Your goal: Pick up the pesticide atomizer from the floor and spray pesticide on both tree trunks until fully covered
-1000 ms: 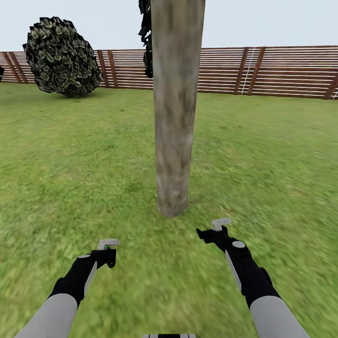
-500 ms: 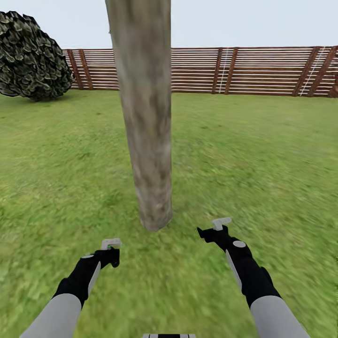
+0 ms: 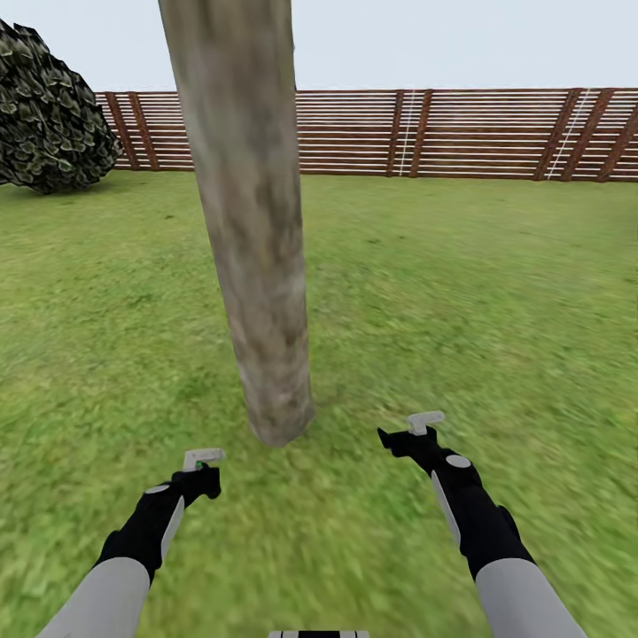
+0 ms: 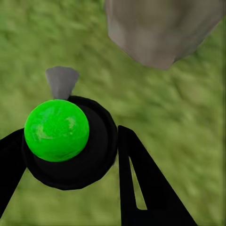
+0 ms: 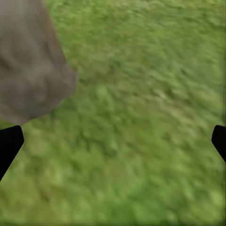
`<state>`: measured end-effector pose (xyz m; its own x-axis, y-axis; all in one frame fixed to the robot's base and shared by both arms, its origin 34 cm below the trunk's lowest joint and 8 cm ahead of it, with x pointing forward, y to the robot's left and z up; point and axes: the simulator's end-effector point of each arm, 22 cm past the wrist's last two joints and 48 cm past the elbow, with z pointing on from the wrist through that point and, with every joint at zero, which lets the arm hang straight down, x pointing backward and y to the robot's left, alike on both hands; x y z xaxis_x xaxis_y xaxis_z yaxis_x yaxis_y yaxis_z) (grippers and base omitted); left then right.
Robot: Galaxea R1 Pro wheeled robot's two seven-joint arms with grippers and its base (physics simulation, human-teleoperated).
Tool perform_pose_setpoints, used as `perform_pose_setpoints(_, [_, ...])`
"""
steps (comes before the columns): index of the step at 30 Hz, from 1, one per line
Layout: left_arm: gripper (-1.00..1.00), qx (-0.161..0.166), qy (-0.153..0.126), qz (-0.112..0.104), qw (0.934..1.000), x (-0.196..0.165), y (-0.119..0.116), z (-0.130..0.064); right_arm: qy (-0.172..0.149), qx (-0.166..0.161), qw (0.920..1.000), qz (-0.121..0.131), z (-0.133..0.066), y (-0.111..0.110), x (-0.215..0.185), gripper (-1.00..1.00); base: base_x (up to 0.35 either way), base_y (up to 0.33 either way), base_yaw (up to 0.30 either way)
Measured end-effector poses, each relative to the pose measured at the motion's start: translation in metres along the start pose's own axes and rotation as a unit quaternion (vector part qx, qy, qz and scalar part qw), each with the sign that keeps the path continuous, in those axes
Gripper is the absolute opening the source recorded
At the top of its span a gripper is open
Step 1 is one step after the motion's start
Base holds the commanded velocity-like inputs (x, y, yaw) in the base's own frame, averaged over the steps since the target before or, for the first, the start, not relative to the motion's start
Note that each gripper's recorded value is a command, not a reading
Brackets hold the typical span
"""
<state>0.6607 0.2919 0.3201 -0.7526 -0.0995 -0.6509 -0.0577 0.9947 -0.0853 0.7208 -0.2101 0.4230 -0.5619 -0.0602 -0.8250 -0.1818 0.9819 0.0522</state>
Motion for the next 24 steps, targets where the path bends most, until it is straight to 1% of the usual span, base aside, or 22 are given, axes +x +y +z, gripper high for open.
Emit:
perform_pose_setpoints(4, [-1.00,-0.003,-0.005,0.000,1.0000,-0.005,0.003,-0.001,0.001,-0.001,1.0000,0.000,0.000,0.001,0.002,1.00,0.017,-0.011,0.000])
perform_pose_setpoints(8, [-1.00,-0.003,-0.007,0.000,1.0000,-0.007,0.004,-0.001,0.001,0.000,1.0000,0.000,0.000,0.000,0.002,1.00,0.193,-0.133,0.000])
perform_pose_setpoints(10, [-1.00,-0.002,-0.004,0.000,1.0000,-0.004,0.003,-0.001,0.002,-0.001,1.0000,0.000,0.000,0.000,0.002,1.00,0.151,-0.103,0.000])
perform_pose_setpoints(15, [-1.00,-0.001,0.001,0.001,1.0000,0.001,0.001,0.000,0.002,-0.001,1.0000,0.000,0.000,0.000,0.002,1.00,0.021,-0.010,0.000])
perform_pose_setpoints(20, [-1.00,0.002,0.003,0.001,1.0000,0.003,-0.003,0.000,0.002,0.000,1.0000,0.000,0.000,0.000,0.002,1.00,0.160,-0.098,0.000])
perform_pose_setpoints(24, [-1.00,0.004,0.011,0.002,0.9999,0.011,-0.005,0.001,0.002,0.000,1.0000,0.000,0.000,0.000,0.002,1.00,0.067,-0.032,0.000])
